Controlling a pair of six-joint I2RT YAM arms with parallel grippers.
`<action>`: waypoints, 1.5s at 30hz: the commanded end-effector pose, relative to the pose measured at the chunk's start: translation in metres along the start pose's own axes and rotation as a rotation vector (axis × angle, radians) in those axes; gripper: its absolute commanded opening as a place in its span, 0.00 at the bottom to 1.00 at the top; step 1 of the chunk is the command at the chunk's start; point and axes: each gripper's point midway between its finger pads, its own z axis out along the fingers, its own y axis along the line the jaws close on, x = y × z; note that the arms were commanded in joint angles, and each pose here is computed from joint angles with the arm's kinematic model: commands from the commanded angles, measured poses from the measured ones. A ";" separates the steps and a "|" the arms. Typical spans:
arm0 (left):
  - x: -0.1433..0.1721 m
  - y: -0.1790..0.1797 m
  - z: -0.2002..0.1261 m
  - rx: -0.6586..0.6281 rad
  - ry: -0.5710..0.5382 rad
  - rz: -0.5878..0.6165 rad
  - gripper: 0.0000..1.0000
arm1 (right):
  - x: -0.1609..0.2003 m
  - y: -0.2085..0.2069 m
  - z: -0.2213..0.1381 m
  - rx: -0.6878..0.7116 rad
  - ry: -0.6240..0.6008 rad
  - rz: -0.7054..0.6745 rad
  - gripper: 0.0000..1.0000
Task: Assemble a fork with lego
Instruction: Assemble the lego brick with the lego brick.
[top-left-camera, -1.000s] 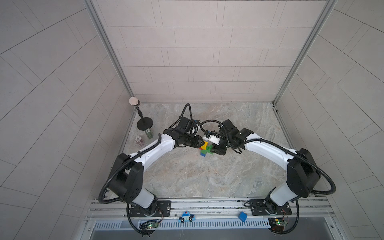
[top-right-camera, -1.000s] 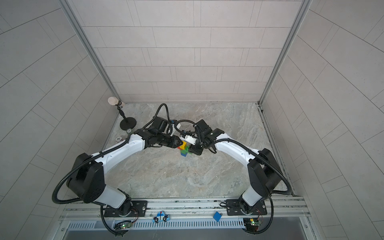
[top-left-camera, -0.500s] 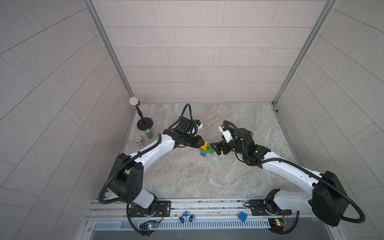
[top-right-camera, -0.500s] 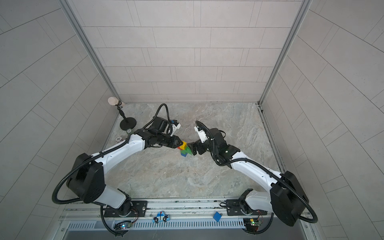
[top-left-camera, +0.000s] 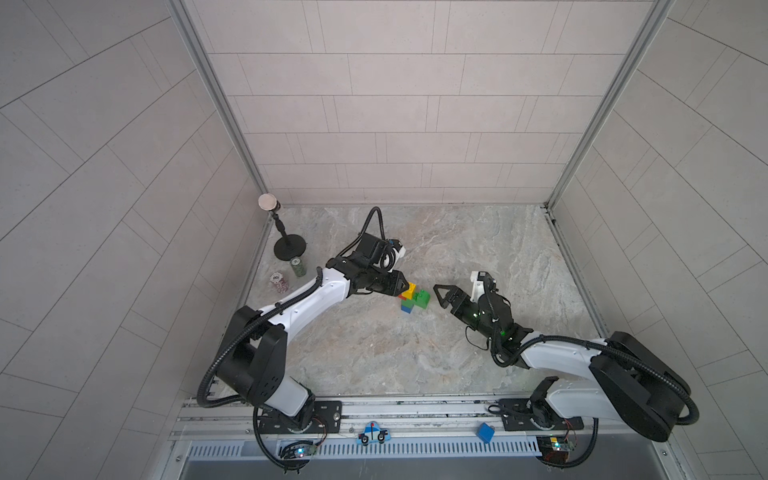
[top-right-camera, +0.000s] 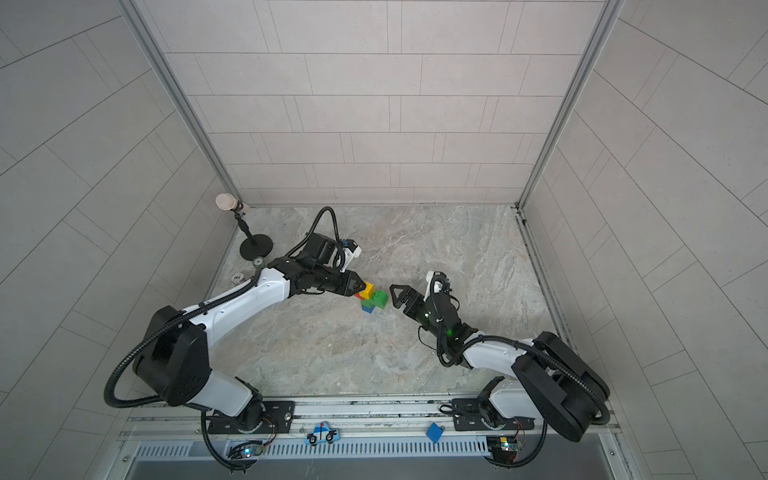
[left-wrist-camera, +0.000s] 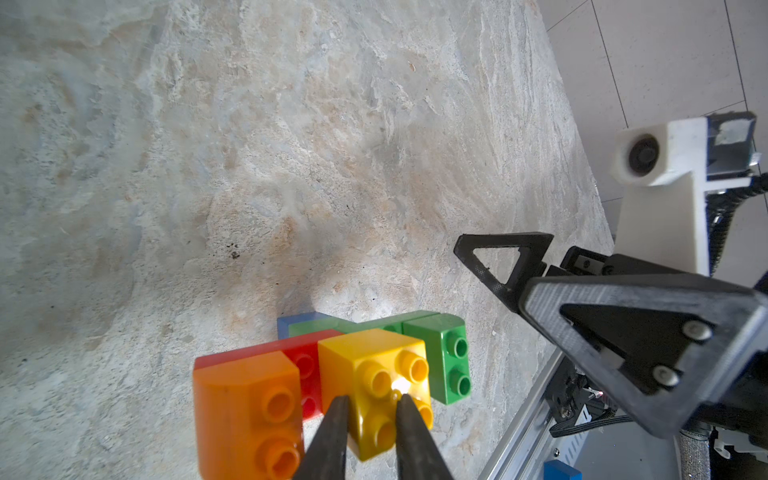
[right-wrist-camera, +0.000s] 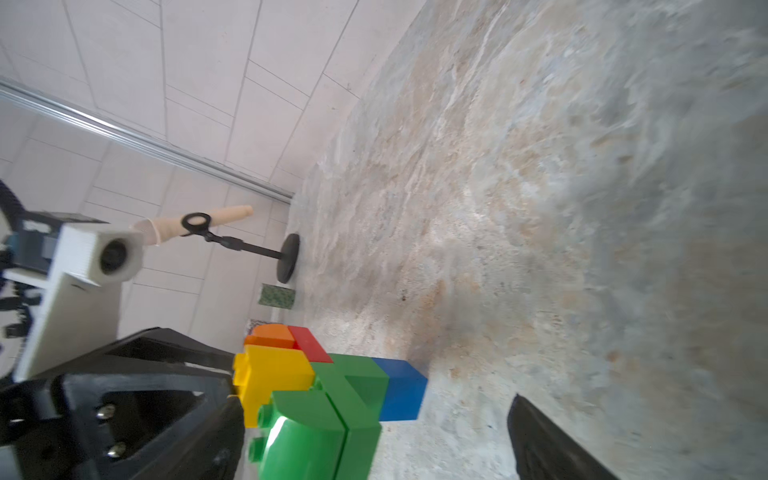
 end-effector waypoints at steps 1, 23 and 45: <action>0.011 0.002 0.002 -0.011 0.049 0.005 0.24 | -0.017 0.038 0.000 -0.169 -0.085 0.166 1.00; 0.012 0.003 0.003 -0.013 0.052 0.000 0.24 | 0.028 0.022 0.011 -0.133 0.045 0.281 0.94; 0.012 0.002 0.002 -0.013 0.052 0.002 0.24 | 0.044 0.023 0.023 -0.167 0.086 0.325 0.81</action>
